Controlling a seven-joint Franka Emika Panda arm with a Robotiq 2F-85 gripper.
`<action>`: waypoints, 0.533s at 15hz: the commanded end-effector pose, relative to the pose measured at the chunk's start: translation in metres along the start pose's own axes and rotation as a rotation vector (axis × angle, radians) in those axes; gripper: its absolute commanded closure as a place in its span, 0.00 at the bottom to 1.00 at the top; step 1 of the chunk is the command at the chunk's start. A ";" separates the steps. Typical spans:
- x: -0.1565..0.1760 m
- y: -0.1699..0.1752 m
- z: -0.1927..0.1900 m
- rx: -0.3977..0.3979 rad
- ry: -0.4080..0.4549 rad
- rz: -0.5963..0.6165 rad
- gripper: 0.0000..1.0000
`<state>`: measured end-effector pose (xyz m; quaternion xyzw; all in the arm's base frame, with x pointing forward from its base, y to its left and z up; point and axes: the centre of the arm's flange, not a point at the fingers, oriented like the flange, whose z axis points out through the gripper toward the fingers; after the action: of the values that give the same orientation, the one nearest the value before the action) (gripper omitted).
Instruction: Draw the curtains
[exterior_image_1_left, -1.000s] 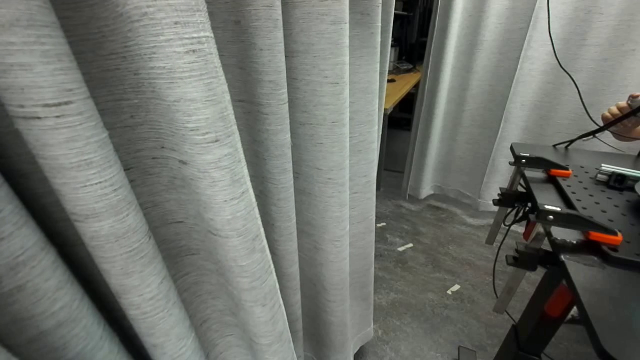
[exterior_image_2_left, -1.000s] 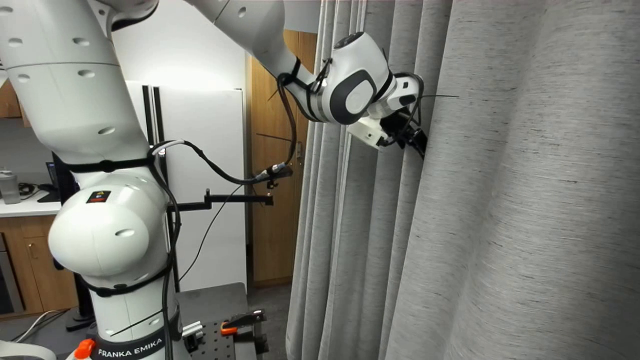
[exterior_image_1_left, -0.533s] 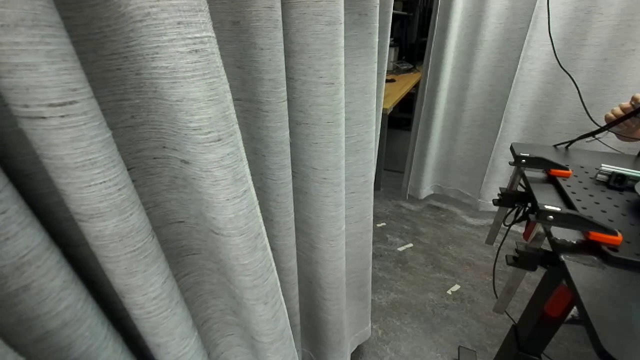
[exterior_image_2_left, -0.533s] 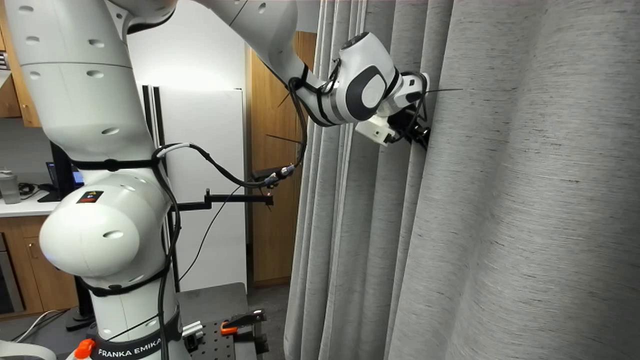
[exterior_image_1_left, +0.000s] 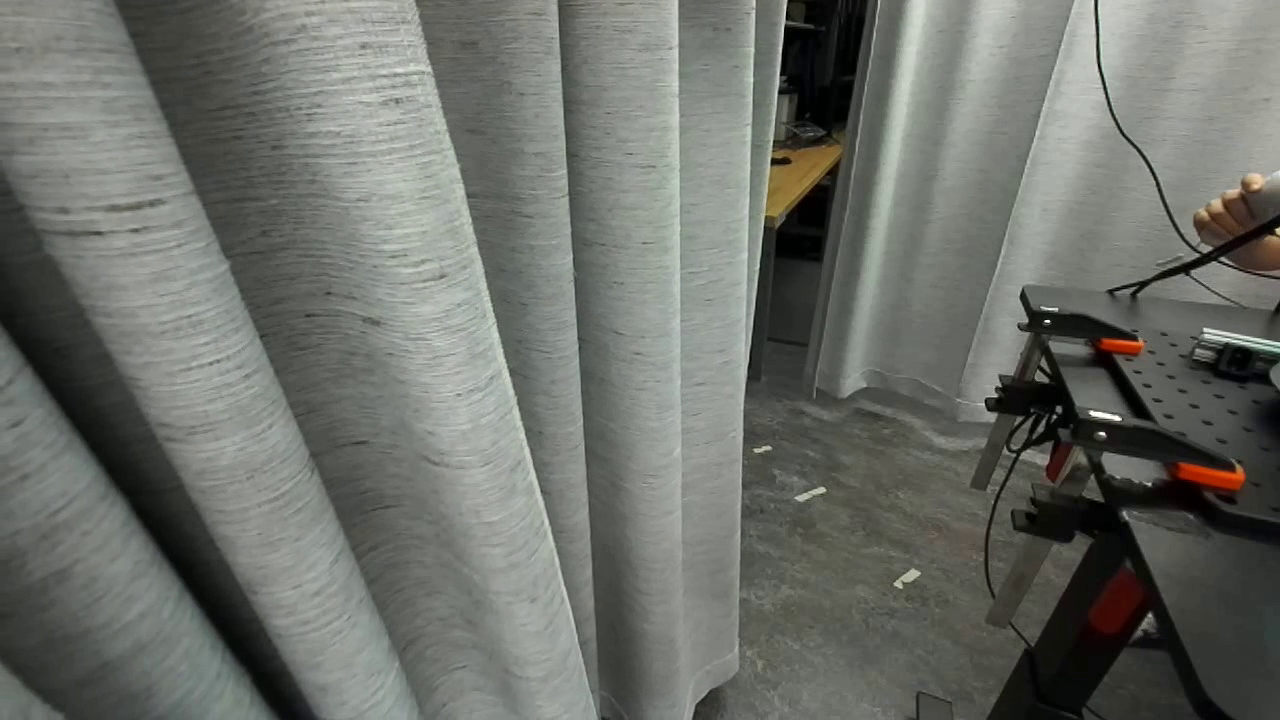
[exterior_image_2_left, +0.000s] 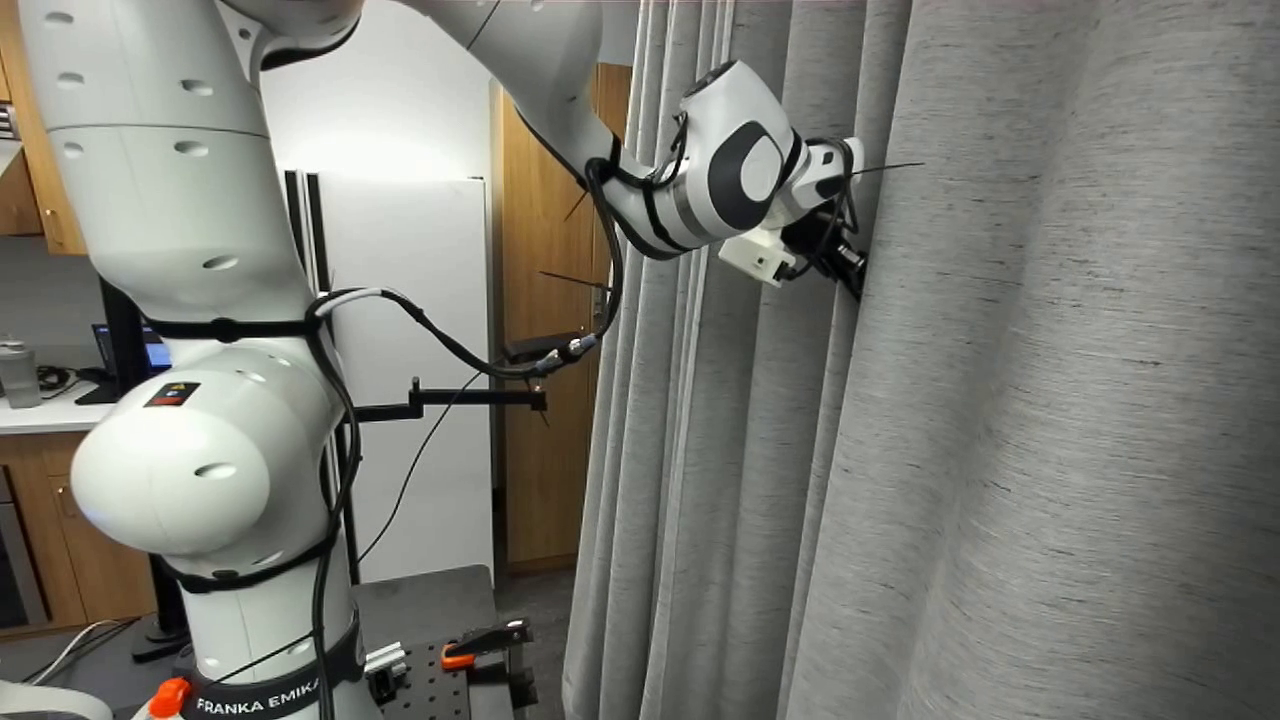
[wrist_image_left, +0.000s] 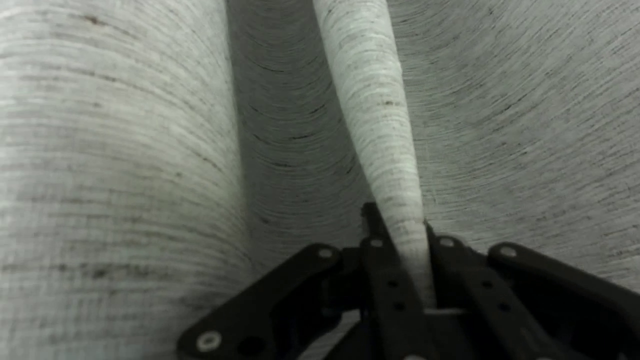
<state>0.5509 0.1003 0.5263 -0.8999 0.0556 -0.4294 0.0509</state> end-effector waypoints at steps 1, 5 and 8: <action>0.018 0.002 0.018 -0.042 0.020 0.035 1.00; 0.043 0.033 0.045 -0.121 0.014 0.094 1.00; 0.071 0.077 0.079 -0.252 -0.014 0.162 1.00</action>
<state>0.5965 0.0429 0.5300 -0.8961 0.1252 -0.4257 0.0091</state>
